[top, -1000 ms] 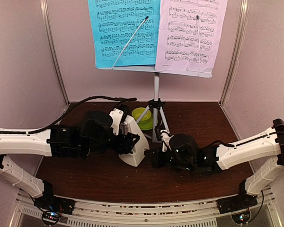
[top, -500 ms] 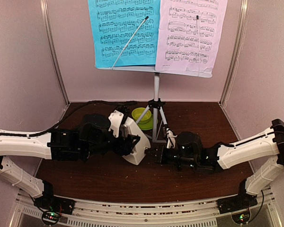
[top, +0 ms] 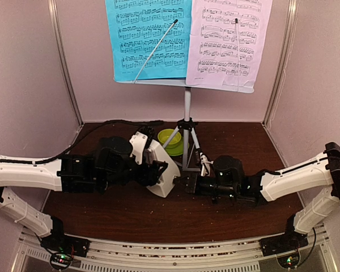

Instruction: Set up the instrument practice props

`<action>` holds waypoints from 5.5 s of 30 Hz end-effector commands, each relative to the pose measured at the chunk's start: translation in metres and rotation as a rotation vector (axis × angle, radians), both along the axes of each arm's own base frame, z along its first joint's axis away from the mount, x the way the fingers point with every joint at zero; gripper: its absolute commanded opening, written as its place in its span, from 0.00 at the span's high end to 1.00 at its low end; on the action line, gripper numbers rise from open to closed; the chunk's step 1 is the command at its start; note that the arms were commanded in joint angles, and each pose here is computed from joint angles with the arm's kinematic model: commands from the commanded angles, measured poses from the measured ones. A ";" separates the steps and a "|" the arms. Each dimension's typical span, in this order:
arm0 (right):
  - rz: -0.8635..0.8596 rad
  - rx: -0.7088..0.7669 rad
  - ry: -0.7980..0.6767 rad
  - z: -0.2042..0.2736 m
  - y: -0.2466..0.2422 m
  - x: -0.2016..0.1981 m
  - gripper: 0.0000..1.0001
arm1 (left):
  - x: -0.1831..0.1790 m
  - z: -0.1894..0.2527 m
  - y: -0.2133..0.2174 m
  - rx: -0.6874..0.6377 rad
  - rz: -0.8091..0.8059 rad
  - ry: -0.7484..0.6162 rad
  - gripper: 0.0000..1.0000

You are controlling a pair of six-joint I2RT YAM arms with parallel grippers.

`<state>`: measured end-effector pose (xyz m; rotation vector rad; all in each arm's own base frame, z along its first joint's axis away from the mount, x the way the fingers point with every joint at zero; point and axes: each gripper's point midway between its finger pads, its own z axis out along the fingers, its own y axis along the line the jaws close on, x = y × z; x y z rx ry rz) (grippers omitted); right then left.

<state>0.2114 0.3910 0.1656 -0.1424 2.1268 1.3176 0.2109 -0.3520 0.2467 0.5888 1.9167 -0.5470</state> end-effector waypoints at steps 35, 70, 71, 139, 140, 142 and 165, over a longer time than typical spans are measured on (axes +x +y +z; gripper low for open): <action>-0.069 -0.211 -0.171 0.038 -0.069 -0.002 0.11 | 0.015 -0.064 -0.062 0.015 -0.091 0.126 0.35; 0.042 -0.173 -0.081 0.051 -0.017 0.015 0.11 | -0.019 -0.030 -0.031 -0.036 -0.264 -0.045 0.17; 0.039 -0.161 -0.066 0.048 -0.018 0.016 0.12 | -0.019 -0.030 -0.031 -0.038 -0.263 -0.049 0.17; 0.093 -0.269 0.136 -0.064 -0.042 0.007 0.21 | -0.040 -0.054 0.016 -0.009 -0.247 -0.037 0.78; 0.096 -0.268 0.130 -0.061 -0.041 0.007 0.21 | -0.041 -0.051 0.022 -0.032 -0.227 -0.033 0.78; 0.103 -0.262 0.118 -0.056 -0.040 0.007 0.20 | -0.040 -0.047 0.037 -0.064 -0.182 -0.021 0.78; 0.133 -0.216 0.092 -0.032 -0.026 0.010 0.17 | 0.049 -0.099 0.169 0.304 0.379 0.315 0.71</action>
